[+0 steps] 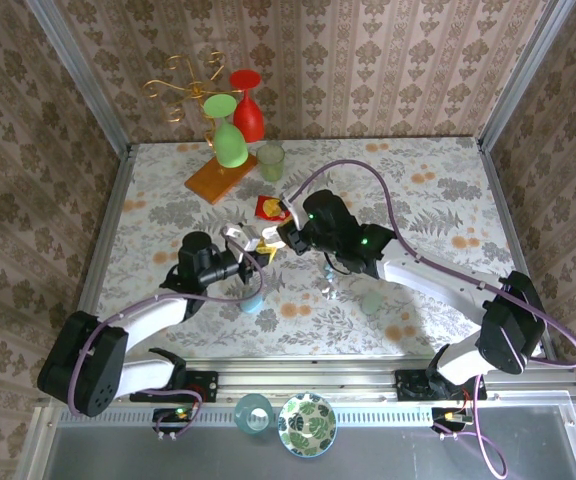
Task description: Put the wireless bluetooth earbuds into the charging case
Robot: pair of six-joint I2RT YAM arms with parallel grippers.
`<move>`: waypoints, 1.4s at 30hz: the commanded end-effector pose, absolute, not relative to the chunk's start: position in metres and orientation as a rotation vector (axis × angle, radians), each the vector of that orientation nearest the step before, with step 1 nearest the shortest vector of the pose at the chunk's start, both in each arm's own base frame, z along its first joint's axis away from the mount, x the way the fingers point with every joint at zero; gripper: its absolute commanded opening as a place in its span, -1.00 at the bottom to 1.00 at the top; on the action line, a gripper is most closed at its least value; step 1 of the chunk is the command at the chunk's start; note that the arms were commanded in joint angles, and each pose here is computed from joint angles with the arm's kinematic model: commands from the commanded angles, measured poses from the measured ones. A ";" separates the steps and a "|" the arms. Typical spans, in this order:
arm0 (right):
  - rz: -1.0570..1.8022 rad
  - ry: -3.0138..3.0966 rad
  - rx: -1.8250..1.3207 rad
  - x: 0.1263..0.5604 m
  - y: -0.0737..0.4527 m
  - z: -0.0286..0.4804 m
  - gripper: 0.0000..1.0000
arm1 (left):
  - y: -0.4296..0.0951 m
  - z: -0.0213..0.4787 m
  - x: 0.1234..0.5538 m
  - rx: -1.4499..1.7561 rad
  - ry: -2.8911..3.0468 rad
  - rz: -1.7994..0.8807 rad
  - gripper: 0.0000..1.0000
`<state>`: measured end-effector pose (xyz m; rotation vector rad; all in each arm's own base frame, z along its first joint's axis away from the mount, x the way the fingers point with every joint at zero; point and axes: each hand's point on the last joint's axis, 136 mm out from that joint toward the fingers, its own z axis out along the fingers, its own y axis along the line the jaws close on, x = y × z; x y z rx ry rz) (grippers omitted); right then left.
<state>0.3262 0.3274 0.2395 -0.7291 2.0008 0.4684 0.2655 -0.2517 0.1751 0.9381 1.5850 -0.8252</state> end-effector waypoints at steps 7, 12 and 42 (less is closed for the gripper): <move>0.527 1.921 -0.751 0.332 0.345 0.259 -0.58 | -0.264 0.195 0.261 0.933 1.573 -0.954 -1.00; 0.517 1.928 -0.756 0.334 0.347 0.253 -0.58 | -0.268 0.197 0.259 0.934 1.571 -0.992 -1.00; 0.482 1.970 -0.767 0.335 0.344 0.228 -0.58 | -0.271 0.215 0.269 0.847 1.586 -1.043 -1.00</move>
